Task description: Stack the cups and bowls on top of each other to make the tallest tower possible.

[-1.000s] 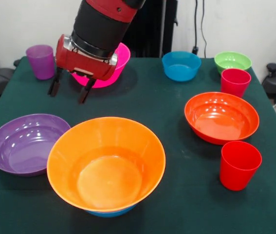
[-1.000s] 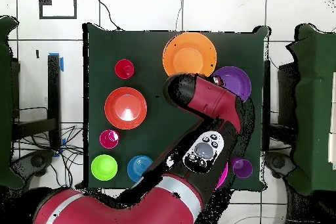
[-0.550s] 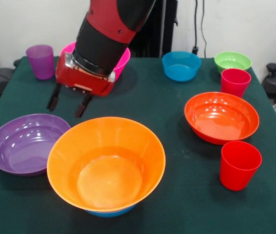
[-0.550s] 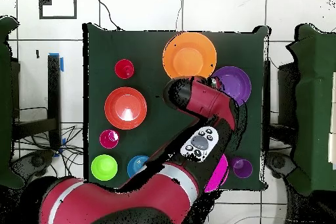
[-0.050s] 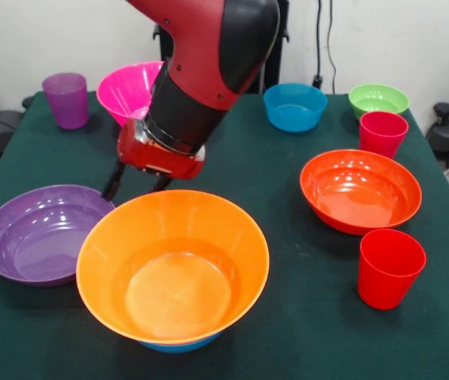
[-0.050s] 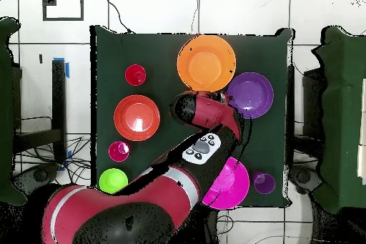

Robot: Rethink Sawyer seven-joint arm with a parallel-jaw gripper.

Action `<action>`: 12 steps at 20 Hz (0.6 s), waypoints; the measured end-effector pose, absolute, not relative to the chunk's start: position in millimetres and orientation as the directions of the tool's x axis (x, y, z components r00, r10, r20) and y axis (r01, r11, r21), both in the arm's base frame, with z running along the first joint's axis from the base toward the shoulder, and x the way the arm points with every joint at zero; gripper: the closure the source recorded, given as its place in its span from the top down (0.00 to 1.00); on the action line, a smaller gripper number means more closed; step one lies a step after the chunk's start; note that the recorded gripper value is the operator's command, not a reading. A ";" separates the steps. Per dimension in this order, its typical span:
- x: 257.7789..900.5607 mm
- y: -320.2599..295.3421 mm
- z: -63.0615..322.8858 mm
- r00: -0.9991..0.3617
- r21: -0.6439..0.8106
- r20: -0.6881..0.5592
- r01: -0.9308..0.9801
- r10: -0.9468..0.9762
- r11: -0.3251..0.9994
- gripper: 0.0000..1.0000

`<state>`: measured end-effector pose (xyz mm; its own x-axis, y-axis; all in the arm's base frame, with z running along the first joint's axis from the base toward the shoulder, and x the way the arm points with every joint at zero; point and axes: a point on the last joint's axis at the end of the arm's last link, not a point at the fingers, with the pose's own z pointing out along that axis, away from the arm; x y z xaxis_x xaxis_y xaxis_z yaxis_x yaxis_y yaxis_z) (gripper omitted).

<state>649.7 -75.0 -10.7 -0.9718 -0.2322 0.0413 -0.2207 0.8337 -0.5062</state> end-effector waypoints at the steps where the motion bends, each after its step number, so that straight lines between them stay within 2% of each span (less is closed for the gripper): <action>1: 647.3 -73.4 -15.2 -0.973 -0.506 0.044 -0.217 -0.226 0.835 1.00; 12: 638.0 -71.6 -30.4 -0.984 -0.506 0.038 -0.168 -0.173 0.846 1.00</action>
